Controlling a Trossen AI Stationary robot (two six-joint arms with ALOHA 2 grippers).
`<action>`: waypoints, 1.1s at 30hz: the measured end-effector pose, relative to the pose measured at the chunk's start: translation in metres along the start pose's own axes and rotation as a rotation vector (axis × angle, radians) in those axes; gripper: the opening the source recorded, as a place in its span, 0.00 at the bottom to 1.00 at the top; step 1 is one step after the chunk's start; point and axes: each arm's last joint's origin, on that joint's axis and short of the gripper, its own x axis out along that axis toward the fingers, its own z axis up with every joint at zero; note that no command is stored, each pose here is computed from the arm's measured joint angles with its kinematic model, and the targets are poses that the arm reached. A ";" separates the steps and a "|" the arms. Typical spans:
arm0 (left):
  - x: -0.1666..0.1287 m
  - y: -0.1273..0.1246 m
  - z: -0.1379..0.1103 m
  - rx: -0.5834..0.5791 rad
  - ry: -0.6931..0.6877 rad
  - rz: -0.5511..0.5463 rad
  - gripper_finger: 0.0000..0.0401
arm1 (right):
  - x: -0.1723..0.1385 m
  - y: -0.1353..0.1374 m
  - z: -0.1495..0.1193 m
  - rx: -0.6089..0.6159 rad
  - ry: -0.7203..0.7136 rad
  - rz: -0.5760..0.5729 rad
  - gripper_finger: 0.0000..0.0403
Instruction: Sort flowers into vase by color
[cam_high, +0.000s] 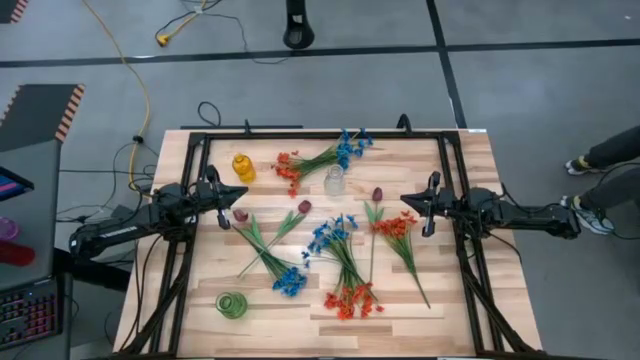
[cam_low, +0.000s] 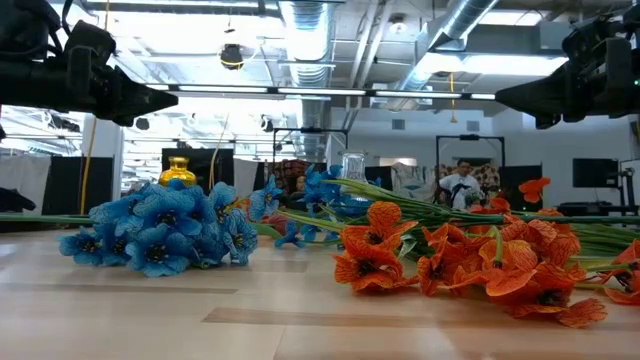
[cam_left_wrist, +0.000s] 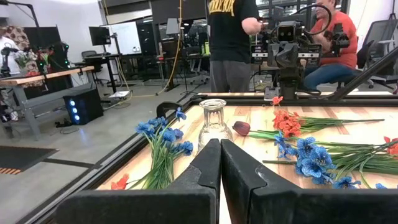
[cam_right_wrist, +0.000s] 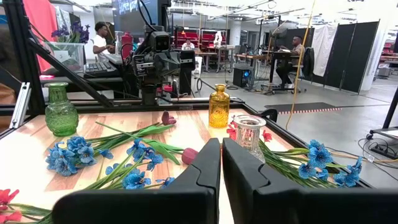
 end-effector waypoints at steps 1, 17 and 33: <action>0.000 0.000 0.000 0.000 0.000 0.000 0.00 | 0.000 0.000 0.000 0.000 0.000 0.000 0.12; 0.000 0.000 0.001 0.000 -0.006 0.001 0.00 | 0.000 0.000 0.002 0.004 -0.017 -0.002 0.12; 0.000 0.001 0.000 -0.010 -0.004 0.026 0.07 | -0.010 -0.004 0.044 0.163 -0.105 0.001 0.62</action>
